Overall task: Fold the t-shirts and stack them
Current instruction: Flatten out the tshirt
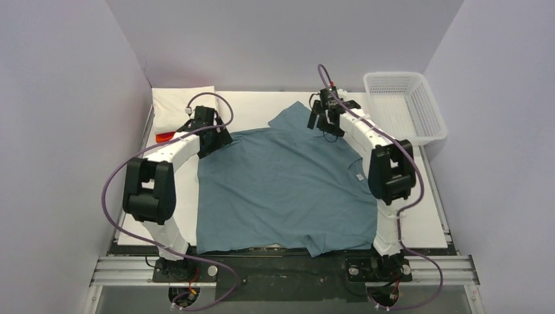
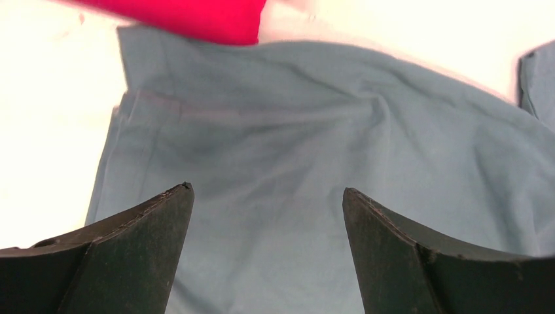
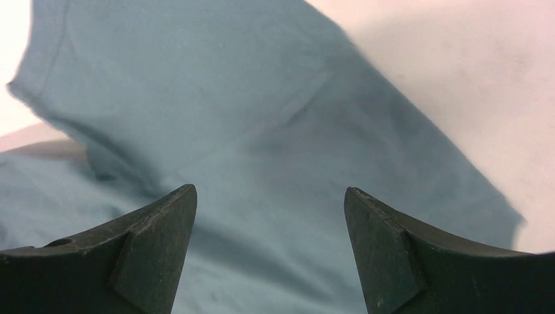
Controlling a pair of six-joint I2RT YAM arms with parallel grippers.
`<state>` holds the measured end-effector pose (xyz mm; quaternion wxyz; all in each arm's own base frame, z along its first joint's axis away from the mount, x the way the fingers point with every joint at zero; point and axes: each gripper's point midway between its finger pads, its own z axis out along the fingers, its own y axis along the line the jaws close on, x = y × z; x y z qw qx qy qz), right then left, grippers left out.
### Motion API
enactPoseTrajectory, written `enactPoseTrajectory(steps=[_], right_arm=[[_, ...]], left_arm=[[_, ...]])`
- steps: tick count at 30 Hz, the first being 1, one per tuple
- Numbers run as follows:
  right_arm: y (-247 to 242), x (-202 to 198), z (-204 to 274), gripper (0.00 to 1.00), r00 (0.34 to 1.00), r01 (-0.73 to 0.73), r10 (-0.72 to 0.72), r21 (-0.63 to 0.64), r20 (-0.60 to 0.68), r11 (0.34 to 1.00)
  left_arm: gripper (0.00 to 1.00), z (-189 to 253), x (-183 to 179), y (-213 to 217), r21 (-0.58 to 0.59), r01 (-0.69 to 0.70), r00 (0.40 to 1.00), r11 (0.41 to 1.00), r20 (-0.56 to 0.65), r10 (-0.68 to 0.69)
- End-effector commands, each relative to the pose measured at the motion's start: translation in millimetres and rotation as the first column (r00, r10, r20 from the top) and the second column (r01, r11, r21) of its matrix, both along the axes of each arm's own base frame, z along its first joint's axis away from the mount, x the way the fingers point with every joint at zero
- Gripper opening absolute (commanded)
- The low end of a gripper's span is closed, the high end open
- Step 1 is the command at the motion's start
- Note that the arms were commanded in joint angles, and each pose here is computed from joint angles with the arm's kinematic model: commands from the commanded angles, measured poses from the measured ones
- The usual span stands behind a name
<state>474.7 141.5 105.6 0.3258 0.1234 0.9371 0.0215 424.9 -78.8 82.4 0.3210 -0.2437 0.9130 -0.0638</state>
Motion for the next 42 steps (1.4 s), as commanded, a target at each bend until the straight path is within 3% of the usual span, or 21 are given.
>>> enactPoseTrajectory(steps=[1, 6, 13, 21, 27, 30, 35, 42], right_arm=[[21, 30, -12, 0.78, 0.998, -0.061, 0.062, 0.037, -0.026, 0.997], [11, 39, -53, 0.78, 0.995, 0.0, 0.005, 0.04, -0.104, 0.999], [-37, 12, -98, 0.76, 0.962, 0.143, -0.13, 0.036, -0.238, 0.989], [-107, -15, -94, 0.74, 0.922, 0.267, -0.272, -0.058, -0.274, 0.962], [-142, -20, -91, 0.74, 0.893, 0.326, -0.338, -0.092, -0.298, 0.941], [-150, -20, -93, 0.69, 0.879, 0.345, -0.358, -0.097, -0.314, 0.934], [-164, -18, -86, 0.7, 0.874, 0.343, -0.375, -0.156, -0.308, 0.926], [-167, -3, -66, 0.7, 0.899, 0.322, -0.355, -0.165, -0.257, 0.932]], left_arm=[[0.95, 2, 43, 0, 0.009, 0.038, 0.998, 0.999, 0.058, -0.038], [0.95, -20, 63, 0, 0.025, 0.055, 0.998, 0.998, 0.012, -0.055], [0.95, -41, 62, -19, -0.033, 0.108, 0.994, 0.994, -0.023, -0.109], [0.95, -28, 80, -54, -0.018, 0.216, 0.976, 0.976, 0.006, -0.216], [0.95, -40, 94, -80, 0.004, 0.277, 0.96, 0.961, -0.046, -0.276], [0.95, -33, 108, -87, 0.002, 0.281, 0.959, 0.96, -0.031, -0.28], [0.95, -30, 120, -81, 0.029, 0.277, 0.96, 0.96, -0.055, -0.275], [0.95, 11, 141, -58, 0.126, 0.227, 0.973, 0.966, 0.017, -0.231]])
